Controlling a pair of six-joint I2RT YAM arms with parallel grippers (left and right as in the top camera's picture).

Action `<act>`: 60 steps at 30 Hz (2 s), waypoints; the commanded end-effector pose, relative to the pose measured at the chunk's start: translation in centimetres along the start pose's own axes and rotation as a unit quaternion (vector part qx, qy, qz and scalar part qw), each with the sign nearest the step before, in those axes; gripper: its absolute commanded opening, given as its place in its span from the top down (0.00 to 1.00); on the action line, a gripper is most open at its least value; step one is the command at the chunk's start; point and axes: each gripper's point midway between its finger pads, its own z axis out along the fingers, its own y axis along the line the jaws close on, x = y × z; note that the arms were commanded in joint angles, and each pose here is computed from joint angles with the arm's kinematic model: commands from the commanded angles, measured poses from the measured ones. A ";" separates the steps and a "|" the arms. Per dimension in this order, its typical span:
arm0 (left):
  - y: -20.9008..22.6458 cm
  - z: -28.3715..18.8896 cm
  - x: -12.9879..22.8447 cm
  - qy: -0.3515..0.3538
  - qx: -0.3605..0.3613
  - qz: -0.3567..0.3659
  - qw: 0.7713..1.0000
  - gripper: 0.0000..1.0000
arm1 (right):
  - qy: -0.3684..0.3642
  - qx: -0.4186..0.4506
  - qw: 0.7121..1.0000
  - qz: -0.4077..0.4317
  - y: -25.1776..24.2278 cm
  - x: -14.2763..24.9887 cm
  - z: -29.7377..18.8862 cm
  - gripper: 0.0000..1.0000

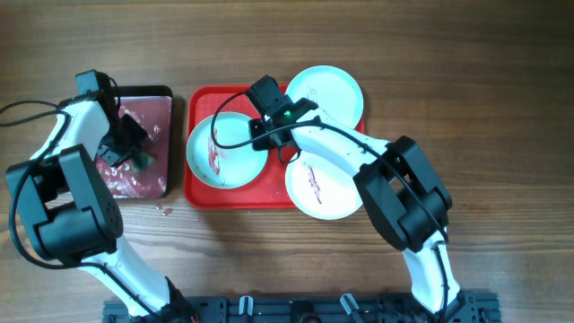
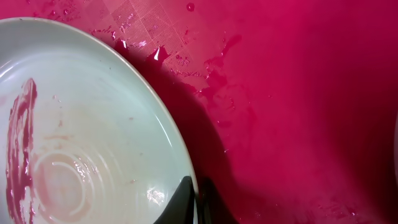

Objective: Clean dirty plates on tray and stack at the side
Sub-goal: 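Scrub the light-blue plate with the sponge while right gripper holds it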

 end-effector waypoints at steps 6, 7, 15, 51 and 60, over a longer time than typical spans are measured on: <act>-2.1 -7.2 0.1 -0.022 0.094 0.096 0.991 0.96 | 0.032 -0.001 0.999 -0.004 -0.7 1.5 1.8 0.96; -2.6 -8.0 0.5 -0.021 0.113 0.116 0.987 0.96 | 0.037 -0.016 0.999 0.001 -0.6 1.5 1.8 0.96; -12.4 -10.5 9.5 0.025 0.252 0.301 0.919 0.96 | 0.066 -0.088 0.994 0.011 -0.8 1.2 1.2 0.95; -15.0 -2.5 21.8 0.130 0.270 0.354 0.886 0.96 | 0.069 -0.108 0.992 0.014 -0.4 1.1 1.0 0.96; -12.0 0.0 11.4 -0.087 0.073 0.168 0.979 0.96 | 0.070 -0.109 0.991 0.014 -0.4 1.1 1.0 0.96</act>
